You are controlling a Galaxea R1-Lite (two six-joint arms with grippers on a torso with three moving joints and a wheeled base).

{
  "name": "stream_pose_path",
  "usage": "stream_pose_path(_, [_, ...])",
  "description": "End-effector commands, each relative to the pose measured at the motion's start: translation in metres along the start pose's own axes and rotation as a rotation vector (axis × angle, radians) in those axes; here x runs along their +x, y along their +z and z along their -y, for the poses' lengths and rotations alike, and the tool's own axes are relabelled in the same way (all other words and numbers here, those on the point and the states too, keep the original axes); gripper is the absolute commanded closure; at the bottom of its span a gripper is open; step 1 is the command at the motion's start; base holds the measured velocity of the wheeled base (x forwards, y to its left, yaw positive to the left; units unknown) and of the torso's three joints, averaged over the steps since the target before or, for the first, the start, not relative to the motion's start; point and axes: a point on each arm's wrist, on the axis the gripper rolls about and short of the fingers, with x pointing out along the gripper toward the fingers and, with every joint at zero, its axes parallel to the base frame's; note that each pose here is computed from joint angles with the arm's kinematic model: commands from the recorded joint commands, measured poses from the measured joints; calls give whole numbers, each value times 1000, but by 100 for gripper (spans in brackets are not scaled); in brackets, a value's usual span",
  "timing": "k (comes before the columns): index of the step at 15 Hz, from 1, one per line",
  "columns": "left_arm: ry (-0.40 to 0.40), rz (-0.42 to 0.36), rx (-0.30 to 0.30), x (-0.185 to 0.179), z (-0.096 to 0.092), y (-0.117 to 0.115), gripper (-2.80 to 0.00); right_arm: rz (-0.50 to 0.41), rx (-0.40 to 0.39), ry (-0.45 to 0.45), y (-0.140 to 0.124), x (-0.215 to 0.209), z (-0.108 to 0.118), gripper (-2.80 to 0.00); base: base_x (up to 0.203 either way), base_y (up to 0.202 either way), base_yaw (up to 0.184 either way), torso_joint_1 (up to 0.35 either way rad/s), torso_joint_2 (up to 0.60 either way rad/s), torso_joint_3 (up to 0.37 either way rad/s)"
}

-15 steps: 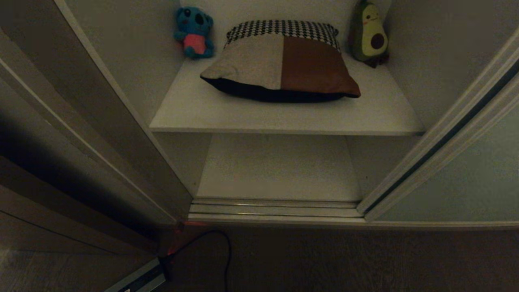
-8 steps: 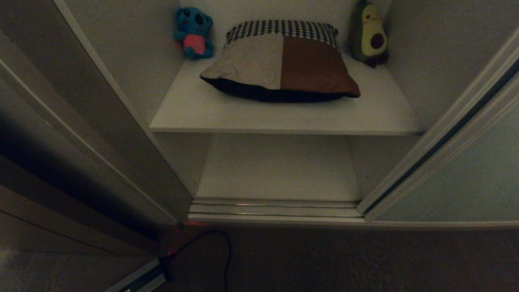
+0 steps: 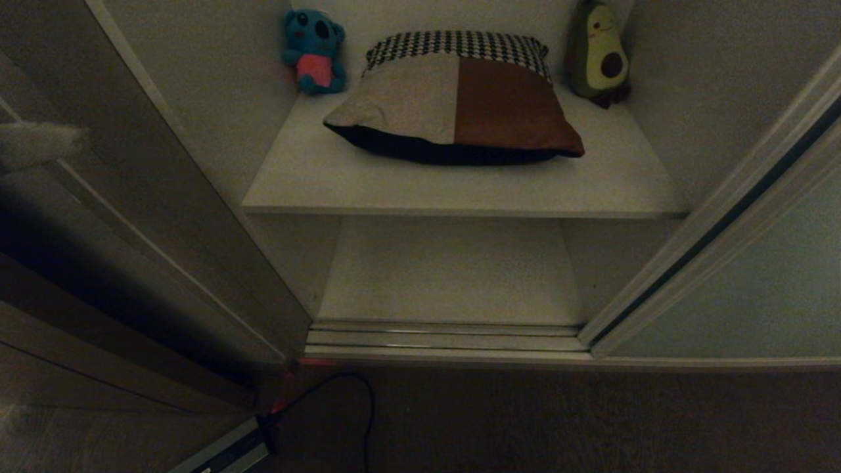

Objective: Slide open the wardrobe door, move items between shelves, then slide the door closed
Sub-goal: Place the pillow on the lower shelf

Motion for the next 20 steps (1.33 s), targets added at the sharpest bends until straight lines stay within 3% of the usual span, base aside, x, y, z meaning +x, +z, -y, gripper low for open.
stream_pose_path(1, [-37,-97,-59,62,-2,0,0,-55,19,37,4,31,5,0,0,0,0,0,0,0])
stream_pose_path(4, [-50,-147,-106,109,15,-2,0,-77,24,86,10,62,3,0,0,0,0,0,0,0])
stream_pose_path(7, [-15,-203,-137,150,32,-15,0,-73,65,76,8,101,-1,0,0,0,0,0,0,0])
stream_pose_path(11, [38,-198,-222,196,52,-21,0,-85,111,24,-5,156,-5,0,0,0,0,0,0,0])
stream_pose_path(14, [49,-175,-240,214,59,-24,0,-74,177,17,-7,186,-2,0,0,0,0,0,0,0])
stream_pose_path(15, [72,-176,-236,219,59,-26,-280,-73,186,14,-9,192,-1,-280,0,0,0,0,0,0])
stream_pose_path(20, [83,-129,-334,232,62,-29,-280,-40,273,39,-2,199,6,-280,0,0,0,0,0,0])
